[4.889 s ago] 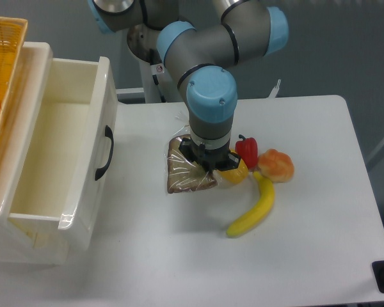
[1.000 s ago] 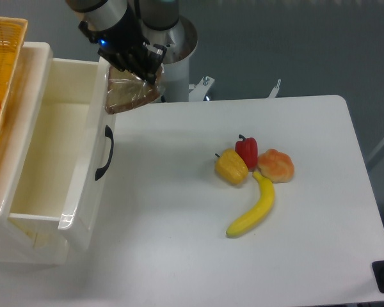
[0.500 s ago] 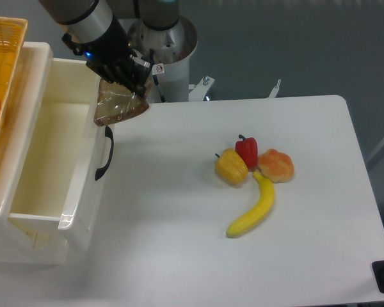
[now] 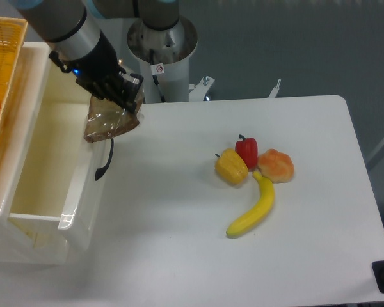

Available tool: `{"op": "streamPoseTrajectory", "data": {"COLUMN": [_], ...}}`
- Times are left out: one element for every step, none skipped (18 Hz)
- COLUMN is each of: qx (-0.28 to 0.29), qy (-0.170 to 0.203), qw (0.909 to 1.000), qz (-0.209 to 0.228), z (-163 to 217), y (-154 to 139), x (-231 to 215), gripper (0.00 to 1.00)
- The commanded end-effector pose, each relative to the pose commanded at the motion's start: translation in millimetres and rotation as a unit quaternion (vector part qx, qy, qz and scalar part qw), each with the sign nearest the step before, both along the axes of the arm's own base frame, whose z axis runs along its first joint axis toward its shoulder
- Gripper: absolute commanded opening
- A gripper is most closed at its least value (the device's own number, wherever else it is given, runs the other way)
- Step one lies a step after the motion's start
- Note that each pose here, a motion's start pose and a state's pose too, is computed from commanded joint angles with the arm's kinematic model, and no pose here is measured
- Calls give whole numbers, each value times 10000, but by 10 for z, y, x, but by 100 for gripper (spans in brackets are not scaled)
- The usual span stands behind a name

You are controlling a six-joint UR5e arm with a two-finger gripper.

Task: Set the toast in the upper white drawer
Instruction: 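Lower the bagged toast down into the white drawer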

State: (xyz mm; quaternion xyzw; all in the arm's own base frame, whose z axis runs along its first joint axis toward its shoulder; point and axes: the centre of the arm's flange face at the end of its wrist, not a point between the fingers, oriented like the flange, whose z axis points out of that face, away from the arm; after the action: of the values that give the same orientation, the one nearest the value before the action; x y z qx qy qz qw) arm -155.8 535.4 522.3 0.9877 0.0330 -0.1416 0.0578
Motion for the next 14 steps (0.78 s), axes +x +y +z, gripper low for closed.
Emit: {"op": "streamPoseTrajectory", "data": {"qx": [17,24,17,4,-10,-8,-10,-11,-8,-31,-36,-36,-47,-61], "qy": [0,3,0,10,20,5,-14,-14,-13,-23,-26,-26,-39,-46], "qw": [10000,10000,10000,10000,9999,9999,9999,9999,9998,9998,9997,9997,9997,9996], "qz": [-15,-31,-46,-84,-107,-115,-123,-168,-184,-199,-223,-246,-246,-276], "z": [9,25,17,10,-4,-13,-16,-22,-22,-40,-48,-54,-72,-88], "y": [2,-5,-1,14,25,35,36,55,61,66,79,85,96,113], "x": [19,41,58,94,114,131,134,180,205,213,243,268,266,294], "gripper": [4,4,4,4,4,5,5,7,7,7,7,7,7,7]}}
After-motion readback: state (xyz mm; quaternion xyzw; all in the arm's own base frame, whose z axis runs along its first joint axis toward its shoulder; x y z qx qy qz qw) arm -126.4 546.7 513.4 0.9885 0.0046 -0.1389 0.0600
